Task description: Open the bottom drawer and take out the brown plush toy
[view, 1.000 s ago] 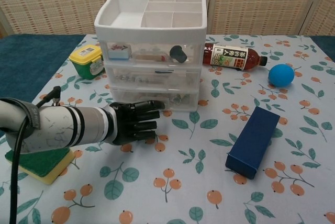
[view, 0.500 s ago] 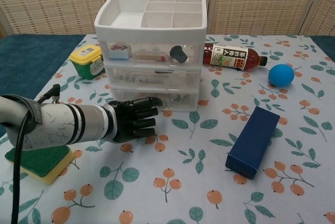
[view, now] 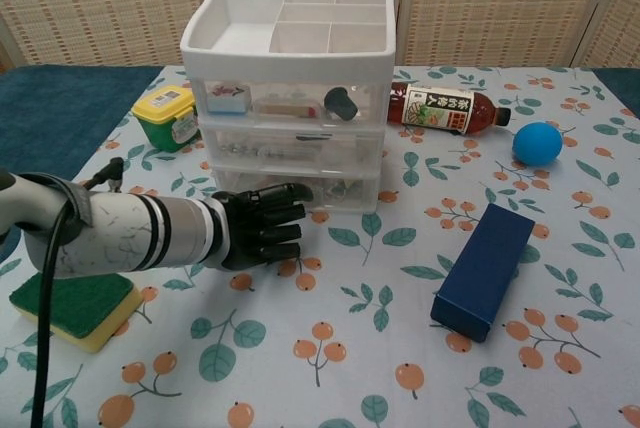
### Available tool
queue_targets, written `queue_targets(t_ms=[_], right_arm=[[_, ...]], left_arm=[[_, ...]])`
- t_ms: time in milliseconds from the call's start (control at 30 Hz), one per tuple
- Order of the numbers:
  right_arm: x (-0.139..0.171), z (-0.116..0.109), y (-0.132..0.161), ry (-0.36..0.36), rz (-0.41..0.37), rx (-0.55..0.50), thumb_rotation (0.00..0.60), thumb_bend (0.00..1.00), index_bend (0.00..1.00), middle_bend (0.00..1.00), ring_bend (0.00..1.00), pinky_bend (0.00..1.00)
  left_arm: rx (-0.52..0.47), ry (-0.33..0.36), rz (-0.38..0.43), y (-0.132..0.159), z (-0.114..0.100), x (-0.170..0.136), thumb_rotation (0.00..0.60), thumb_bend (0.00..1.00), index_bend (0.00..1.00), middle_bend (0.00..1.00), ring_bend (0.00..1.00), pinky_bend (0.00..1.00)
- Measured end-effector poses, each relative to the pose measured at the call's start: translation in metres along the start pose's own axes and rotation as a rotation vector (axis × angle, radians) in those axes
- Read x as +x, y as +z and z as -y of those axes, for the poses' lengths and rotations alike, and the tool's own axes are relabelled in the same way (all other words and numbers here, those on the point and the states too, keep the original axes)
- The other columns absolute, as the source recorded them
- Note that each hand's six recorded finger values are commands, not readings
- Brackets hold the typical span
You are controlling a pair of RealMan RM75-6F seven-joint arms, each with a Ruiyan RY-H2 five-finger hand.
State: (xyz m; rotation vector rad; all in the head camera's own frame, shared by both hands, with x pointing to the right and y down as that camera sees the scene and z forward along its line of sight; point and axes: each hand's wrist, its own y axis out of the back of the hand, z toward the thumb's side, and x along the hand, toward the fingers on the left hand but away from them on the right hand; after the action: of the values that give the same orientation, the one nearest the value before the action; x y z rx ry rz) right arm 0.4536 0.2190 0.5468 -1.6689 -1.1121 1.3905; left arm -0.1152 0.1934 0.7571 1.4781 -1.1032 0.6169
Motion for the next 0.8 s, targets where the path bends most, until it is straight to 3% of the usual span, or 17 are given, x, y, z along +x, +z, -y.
queue_targets(t_ms=[800], right_arm=[[0.0011,-0.0001,-0.0015,-0.001,0.007,-0.001,0.600,0.26,0.01,0.13,0.07,0.15]], left_arm=[[0.006,0.004,-0.023,0.0012,-0.0009,0.0043,0.600,0.53,0.28,1.00,1.00,1.00]])
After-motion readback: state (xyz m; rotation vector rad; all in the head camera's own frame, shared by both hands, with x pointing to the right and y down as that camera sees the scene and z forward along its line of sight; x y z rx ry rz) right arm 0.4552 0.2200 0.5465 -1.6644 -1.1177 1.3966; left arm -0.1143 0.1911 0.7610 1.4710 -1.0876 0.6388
